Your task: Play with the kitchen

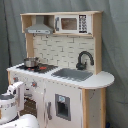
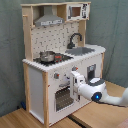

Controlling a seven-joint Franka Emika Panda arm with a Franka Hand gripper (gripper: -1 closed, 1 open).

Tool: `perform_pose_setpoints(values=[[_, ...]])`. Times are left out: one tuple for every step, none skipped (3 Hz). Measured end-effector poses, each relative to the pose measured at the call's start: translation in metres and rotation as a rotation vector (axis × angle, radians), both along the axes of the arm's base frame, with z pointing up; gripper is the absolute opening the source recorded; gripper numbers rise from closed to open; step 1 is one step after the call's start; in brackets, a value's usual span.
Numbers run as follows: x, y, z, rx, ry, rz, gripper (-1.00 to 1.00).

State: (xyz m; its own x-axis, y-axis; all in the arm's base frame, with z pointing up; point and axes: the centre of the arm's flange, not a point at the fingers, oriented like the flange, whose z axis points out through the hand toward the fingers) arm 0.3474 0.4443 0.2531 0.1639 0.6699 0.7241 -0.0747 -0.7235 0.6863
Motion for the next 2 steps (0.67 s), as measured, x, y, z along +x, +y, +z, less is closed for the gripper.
perform_pose_setpoints(values=[[0.000, 0.001, 0.001, 0.002, -0.002, -0.001, -1.00], [-0.014, 0.006, -0.005, -0.002, -0.015, -0.037, -1.00]])
